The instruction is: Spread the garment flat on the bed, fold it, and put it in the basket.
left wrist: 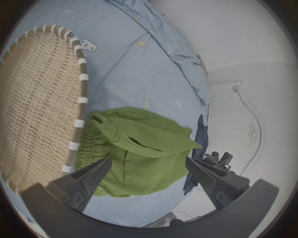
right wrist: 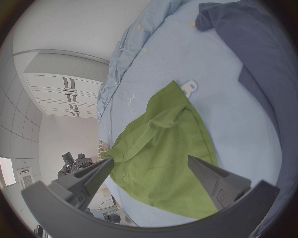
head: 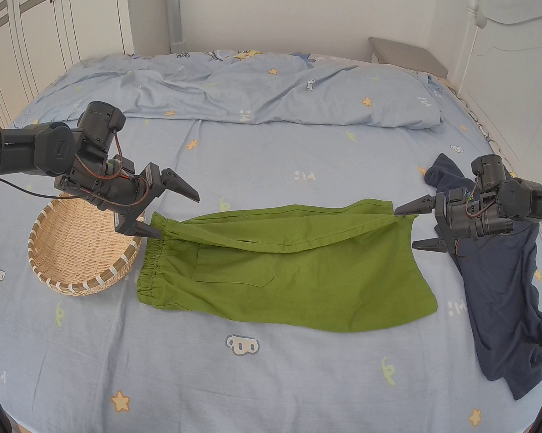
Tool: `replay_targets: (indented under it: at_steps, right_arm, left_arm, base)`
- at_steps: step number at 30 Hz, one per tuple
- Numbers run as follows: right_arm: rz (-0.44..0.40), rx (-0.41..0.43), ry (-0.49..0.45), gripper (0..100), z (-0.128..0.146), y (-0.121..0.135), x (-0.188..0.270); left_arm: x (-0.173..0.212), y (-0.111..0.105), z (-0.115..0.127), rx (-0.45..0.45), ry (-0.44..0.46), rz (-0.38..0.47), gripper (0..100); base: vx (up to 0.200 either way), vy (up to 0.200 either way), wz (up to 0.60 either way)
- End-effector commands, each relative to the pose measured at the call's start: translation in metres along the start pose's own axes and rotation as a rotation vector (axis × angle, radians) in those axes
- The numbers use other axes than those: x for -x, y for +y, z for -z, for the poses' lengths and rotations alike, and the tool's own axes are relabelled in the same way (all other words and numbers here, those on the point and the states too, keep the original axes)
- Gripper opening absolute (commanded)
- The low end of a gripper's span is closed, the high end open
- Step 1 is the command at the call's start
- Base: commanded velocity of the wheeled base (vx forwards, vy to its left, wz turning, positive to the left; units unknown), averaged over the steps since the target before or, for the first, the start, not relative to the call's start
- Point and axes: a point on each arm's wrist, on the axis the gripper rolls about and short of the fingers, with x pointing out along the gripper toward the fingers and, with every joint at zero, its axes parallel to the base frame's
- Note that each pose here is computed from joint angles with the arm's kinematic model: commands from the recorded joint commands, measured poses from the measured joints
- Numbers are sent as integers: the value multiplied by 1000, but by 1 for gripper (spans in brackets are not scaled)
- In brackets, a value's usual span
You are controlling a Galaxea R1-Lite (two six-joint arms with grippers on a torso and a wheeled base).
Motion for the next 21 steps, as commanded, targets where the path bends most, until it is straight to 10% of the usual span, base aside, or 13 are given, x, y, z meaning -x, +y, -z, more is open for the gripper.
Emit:
replay_targets:
  at_steps: [1, 11, 21]
  right_arm:
    - [-29, -4, 0, 100, 13, 5, 18]
    - [-43, 9, -22, 100, 17, 10, 31]
    - [-54, 16, -18, 100, 19, 13, 33]
  left_arm:
    - [-27, -6, 13, -21, 40, -39, 100]
    - [-72, 4, 14, -17, 69, -90, 100]
    - [-81, -6, -33, 14, -97, 12, 100]
  base:
    - [0, 0, 0]
    - [0, 0, 0]
    - [0, 0, 0]
